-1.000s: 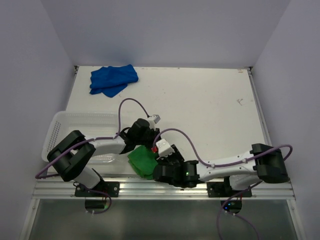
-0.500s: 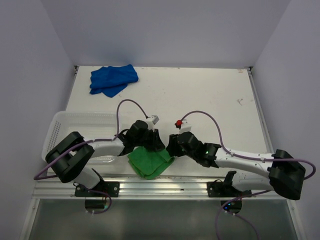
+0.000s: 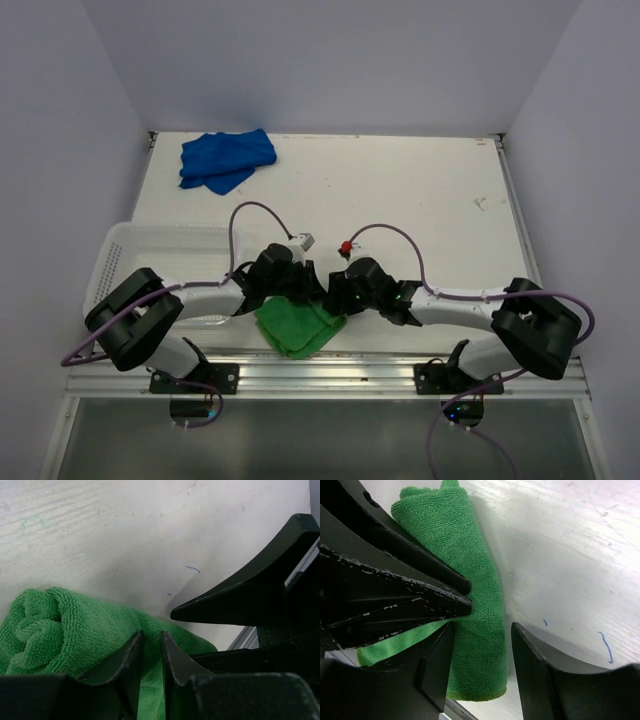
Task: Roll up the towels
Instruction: Roll the towel
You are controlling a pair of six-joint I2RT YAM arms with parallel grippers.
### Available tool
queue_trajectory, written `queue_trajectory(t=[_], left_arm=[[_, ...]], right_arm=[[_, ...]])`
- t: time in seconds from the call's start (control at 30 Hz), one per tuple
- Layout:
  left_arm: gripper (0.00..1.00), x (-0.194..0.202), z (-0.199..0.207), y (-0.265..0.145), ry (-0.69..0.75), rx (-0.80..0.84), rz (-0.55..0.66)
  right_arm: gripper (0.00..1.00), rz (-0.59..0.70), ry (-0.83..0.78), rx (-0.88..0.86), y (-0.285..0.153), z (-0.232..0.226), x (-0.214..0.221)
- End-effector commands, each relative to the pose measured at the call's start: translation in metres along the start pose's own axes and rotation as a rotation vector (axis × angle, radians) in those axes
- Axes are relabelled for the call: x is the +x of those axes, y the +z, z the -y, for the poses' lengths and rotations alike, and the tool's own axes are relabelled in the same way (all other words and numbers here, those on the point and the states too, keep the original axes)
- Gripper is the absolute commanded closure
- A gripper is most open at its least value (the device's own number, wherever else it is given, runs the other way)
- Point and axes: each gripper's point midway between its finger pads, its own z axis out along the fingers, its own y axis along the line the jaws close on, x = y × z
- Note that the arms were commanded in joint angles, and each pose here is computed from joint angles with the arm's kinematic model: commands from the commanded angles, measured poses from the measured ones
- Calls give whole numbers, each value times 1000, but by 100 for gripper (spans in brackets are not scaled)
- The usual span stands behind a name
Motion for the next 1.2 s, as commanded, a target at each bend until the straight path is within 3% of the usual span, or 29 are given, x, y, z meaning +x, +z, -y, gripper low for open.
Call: queue_trajectory(t=[0.0, 0.2, 0.23, 0.57, 0.7, 0.93, 1.17], left_arm=[[75, 21, -19, -5, -12, -70, -44], [75, 25, -25, -6, -16, -97, -38], [75, 25, -30, -7, -20, -126, -29], [75, 15, -33, -13, -39, -169, 21], [75, 4, -28, -12, -36, -170, 43], [71, -20, -15, -12, -9, -168, 75], [69, -57, -4, -14, 19, -163, 121]], right_arm=[[47, -5, 21, -90, 5, -15, 0], [50, -43, 34, -133, 8, -21, 11], [66, -57, 38, -141, 9, -21, 15], [94, -56, 12, -133, 3, -16, 18], [100, -43, -11, -111, 0, -12, 14], [100, -1, -57, -69, -10, -3, 6], [100, 93, -218, 68, -24, 14, -7]])
